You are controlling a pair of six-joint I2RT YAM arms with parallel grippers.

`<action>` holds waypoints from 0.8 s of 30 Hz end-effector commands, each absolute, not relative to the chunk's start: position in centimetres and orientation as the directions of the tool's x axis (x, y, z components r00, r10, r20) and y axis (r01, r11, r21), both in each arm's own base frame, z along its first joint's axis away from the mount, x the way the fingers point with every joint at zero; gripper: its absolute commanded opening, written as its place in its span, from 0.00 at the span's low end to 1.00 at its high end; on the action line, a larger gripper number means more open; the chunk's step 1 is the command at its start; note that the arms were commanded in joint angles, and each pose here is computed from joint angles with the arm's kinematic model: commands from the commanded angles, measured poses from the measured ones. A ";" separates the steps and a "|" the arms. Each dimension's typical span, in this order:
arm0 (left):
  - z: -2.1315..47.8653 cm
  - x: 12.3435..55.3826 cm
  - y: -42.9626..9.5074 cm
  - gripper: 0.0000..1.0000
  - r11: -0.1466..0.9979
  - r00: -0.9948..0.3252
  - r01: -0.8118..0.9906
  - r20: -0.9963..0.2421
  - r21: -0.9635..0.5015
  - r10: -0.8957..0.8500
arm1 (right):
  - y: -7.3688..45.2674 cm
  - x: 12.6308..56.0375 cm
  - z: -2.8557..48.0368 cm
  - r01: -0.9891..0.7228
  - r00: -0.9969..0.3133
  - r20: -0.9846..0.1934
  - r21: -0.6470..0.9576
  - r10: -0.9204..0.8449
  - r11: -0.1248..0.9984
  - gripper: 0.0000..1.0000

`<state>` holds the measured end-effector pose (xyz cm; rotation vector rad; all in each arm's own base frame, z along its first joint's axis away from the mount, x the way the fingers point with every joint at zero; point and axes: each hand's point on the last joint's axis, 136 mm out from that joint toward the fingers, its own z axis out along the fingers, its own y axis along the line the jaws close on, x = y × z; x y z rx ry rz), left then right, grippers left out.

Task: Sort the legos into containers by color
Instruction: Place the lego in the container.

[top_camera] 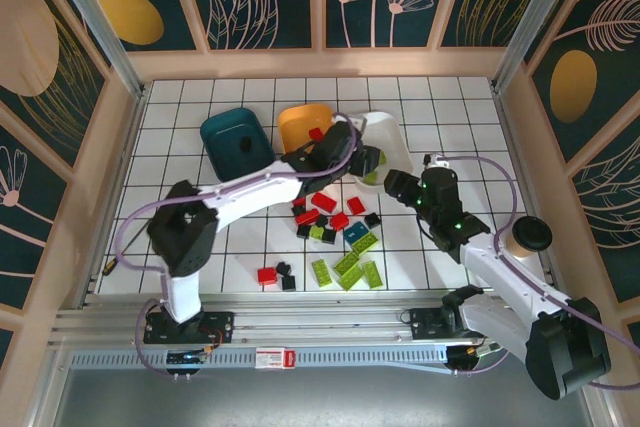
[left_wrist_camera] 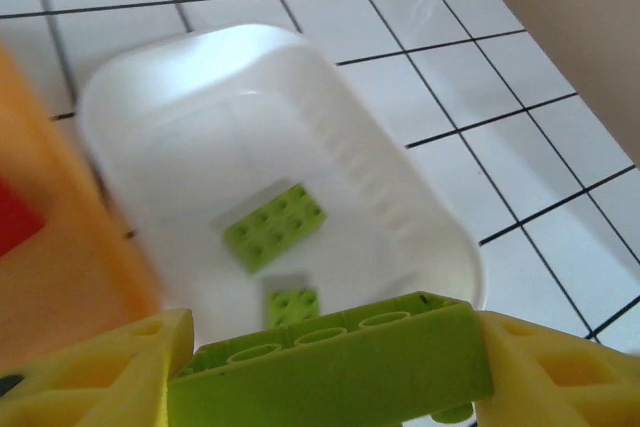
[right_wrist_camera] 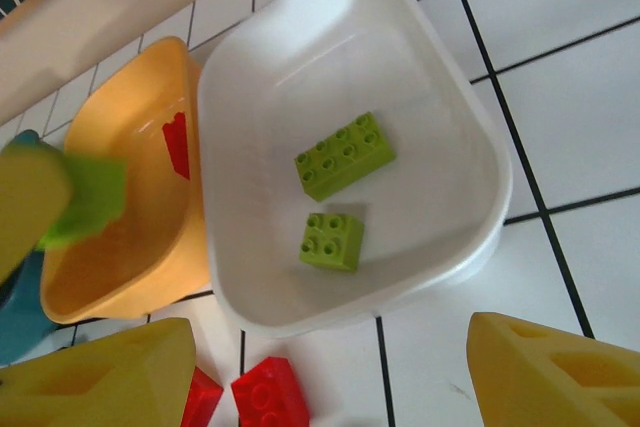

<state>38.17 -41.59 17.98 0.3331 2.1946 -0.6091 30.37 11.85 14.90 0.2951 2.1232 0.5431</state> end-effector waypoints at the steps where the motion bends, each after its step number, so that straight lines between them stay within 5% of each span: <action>1: 15.9 40.1 -43.3 0.59 0.844 -0.658 0.455 -0.746 -0.284 0.104 | 11.4 29.7 13.7 0.037 -0.586 -0.695 0.491 0.417 0.871 0.72; 8: 14.1 45.3 -45.5 0.73 0.857 -0.688 0.417 -0.722 -0.302 0.080 | 12.0 28.9 12.0 0.025 -0.643 -0.658 0.494 0.393 0.869 0.72; 15: 19.0 45.9 -46.1 0.98 0.826 -0.647 0.432 -0.763 -0.361 0.005 | 13.3 27.9 10.3 -0.015 -0.701 -0.620 0.507 0.353 0.862 0.70; 24: 25.4 39.6 -41.1 0.98 0.743 -0.603 0.478 -0.790 -0.469 -0.110 | 15.6 26.2 7.6 -0.069 -0.780 -0.576 0.467 0.244 0.882 0.65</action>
